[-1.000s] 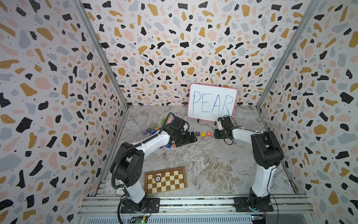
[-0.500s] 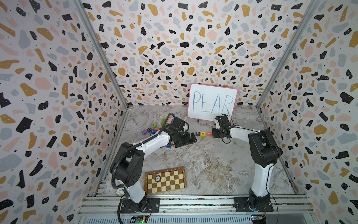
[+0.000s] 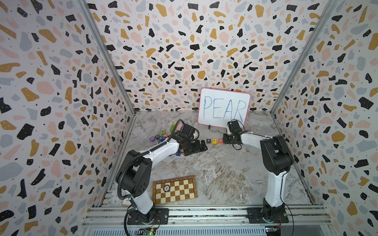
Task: Spell the uppercase word “pear” with letter blocks
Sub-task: Place the letter block at the center of the board.
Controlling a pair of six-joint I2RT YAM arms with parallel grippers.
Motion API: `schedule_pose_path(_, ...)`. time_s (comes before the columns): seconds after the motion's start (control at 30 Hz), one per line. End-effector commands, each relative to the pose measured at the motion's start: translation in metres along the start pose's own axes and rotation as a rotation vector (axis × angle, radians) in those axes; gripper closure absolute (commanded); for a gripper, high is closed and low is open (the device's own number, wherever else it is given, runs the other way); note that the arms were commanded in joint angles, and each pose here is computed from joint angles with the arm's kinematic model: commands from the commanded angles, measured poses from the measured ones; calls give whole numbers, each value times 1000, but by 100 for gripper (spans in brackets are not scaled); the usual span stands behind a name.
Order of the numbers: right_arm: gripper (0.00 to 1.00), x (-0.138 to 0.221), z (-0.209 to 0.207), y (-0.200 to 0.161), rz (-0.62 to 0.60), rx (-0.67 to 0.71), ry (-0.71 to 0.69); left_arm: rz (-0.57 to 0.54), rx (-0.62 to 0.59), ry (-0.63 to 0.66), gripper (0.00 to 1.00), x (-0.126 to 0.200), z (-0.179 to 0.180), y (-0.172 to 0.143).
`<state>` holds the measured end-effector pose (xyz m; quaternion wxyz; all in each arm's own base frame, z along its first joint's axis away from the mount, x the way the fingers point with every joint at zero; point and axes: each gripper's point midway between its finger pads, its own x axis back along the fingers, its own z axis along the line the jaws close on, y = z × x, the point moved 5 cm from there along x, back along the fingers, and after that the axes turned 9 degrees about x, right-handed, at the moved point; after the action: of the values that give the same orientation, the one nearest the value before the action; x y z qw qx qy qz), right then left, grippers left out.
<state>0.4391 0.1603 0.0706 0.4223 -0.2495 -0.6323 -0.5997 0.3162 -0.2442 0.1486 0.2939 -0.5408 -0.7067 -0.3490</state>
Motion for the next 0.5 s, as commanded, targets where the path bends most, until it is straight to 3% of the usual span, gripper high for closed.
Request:
schedule_pose_path(0.0, 67, 1, -2, -10, 56, -26, -39, -17, -5, -1, 0, 9, 1, 0)
schedule_pose_path(0.47, 71, 10, 2, -10, 43, -47, -81, -18, -3, 1, 0, 10, 1, -1)
